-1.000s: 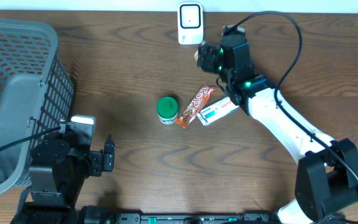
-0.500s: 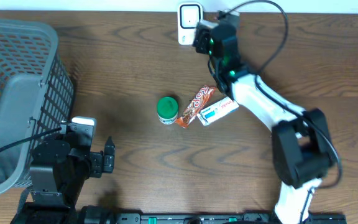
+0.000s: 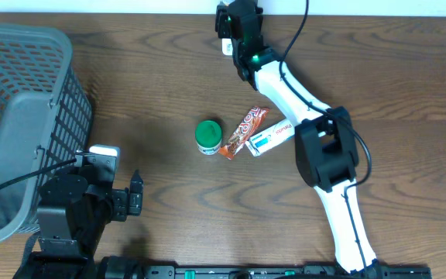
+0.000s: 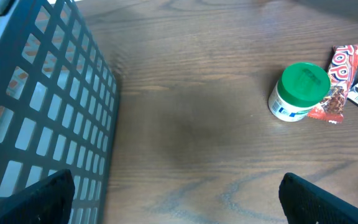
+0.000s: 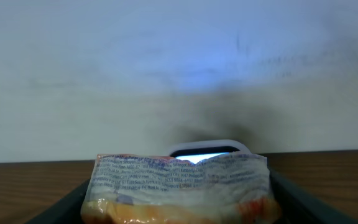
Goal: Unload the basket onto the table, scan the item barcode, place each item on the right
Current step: 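Hold the orange box in front of the scanner window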
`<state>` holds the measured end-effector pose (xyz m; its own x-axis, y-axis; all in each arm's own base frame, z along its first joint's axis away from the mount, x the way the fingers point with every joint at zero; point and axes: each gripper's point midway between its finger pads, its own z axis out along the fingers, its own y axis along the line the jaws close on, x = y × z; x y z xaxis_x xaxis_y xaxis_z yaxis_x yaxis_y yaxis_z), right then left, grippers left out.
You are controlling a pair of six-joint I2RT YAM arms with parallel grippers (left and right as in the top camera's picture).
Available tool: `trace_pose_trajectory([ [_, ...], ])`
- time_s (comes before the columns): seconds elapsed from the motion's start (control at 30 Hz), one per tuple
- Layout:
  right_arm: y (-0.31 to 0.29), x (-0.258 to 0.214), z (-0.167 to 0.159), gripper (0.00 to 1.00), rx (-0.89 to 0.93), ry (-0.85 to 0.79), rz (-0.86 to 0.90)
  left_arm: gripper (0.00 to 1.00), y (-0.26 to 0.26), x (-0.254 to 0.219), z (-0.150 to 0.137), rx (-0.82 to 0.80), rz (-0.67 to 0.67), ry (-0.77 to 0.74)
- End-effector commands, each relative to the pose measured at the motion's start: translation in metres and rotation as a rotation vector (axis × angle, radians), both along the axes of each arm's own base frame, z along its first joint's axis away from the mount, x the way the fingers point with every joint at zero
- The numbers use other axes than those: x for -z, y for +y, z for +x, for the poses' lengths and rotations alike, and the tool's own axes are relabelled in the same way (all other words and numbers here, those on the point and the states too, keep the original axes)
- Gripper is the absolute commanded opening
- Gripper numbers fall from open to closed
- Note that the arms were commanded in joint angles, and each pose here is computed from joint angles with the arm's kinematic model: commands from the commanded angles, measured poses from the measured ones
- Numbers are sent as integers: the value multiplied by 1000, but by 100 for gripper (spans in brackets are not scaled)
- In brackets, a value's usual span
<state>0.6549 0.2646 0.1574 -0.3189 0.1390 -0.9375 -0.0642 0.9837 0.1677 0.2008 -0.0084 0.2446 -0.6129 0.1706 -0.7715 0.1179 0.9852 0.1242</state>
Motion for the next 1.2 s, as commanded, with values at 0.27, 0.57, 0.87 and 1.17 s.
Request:
trace_pose_trajectory([
  [0.27,-19,10,17,69,93,-65,-94,99,-2,-5,-1,14,2,-16],
  [0.57,-33,10,14,72,148,-36,-177,99,-2,-5,-1,14,2,-16],
  [0.87,-95,-58,-32,69,425,61,-429,99,-2,-5,-1,14,2,-16],
  [1.17,-222,-75,-111,64,640,409,-529,99,-2,-5,-1,14,2,-16],
])
